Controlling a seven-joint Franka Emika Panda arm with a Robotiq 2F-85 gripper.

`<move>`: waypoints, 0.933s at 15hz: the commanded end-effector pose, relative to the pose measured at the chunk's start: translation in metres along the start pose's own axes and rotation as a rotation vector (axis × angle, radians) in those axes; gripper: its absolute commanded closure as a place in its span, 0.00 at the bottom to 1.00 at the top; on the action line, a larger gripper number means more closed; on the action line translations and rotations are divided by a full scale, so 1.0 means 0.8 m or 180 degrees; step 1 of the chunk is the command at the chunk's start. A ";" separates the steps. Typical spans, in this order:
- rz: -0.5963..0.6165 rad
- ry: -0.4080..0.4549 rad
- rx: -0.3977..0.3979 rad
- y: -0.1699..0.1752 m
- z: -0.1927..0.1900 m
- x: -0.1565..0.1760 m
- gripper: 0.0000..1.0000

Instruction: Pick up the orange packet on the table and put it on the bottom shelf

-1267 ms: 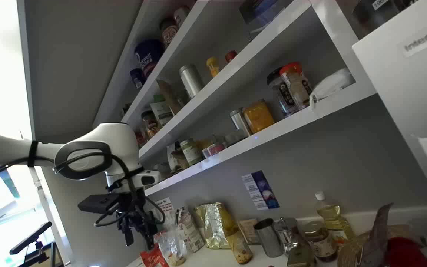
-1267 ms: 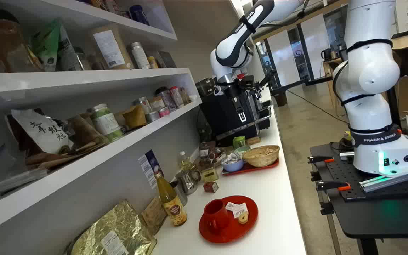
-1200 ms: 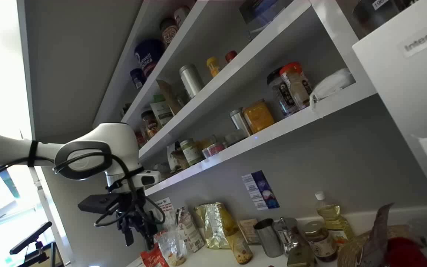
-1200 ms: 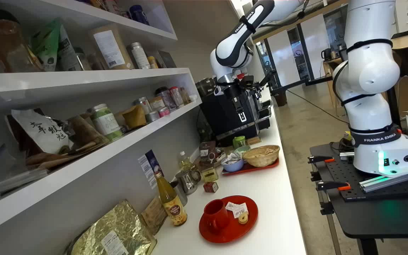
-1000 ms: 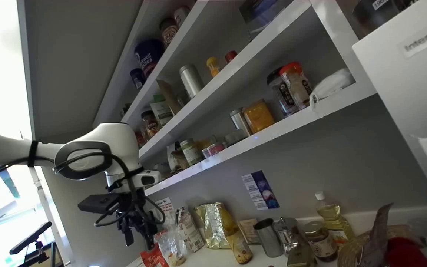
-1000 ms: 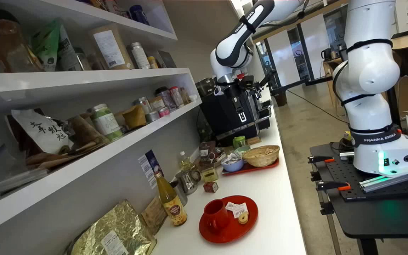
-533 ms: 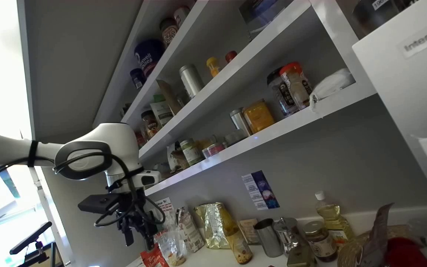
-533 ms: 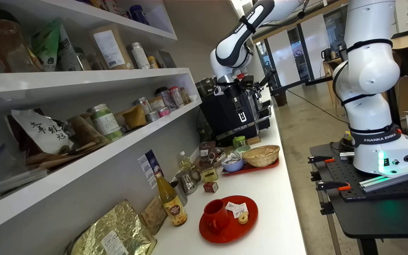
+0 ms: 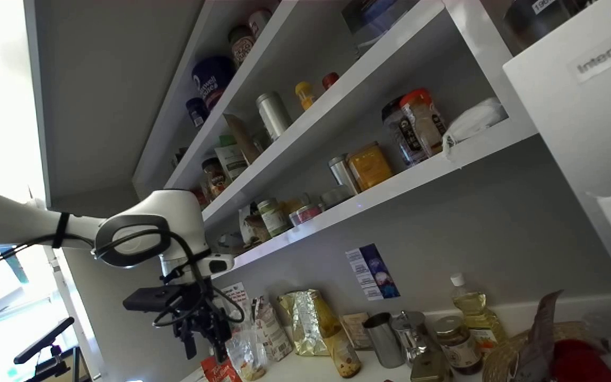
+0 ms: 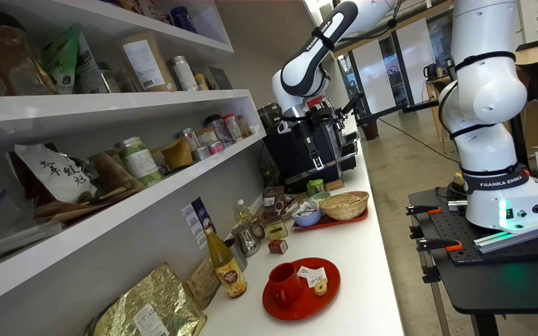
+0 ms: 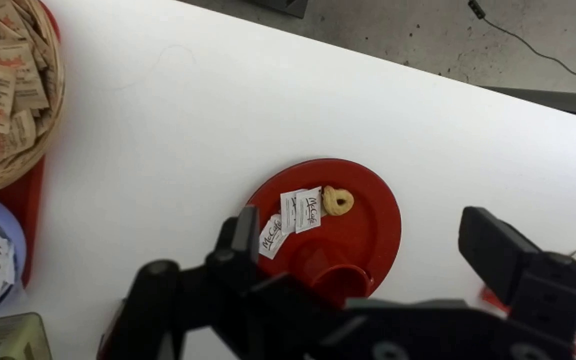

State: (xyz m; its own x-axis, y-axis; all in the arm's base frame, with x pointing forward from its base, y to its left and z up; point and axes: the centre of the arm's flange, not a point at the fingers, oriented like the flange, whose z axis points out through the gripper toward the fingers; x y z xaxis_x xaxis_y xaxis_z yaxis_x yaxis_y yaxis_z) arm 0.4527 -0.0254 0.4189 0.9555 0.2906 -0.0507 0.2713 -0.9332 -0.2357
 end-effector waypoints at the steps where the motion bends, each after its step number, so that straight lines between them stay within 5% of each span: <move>1: -0.0252 -0.0170 0.0085 -0.060 0.066 0.056 0.00; 7: -0.0878 -0.0453 0.0308 -0.240 0.198 0.117 0.00; 11: -0.1151 -0.0299 0.0129 -0.346 0.284 0.153 0.00; 14: -0.1479 0.0180 -0.0237 -0.402 0.342 0.174 0.00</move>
State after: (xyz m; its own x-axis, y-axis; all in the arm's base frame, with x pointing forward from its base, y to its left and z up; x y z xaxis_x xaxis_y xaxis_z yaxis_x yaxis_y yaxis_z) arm 0.4460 0.3228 0.2589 0.7648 0.6439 0.0218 0.6278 -0.7373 -0.2496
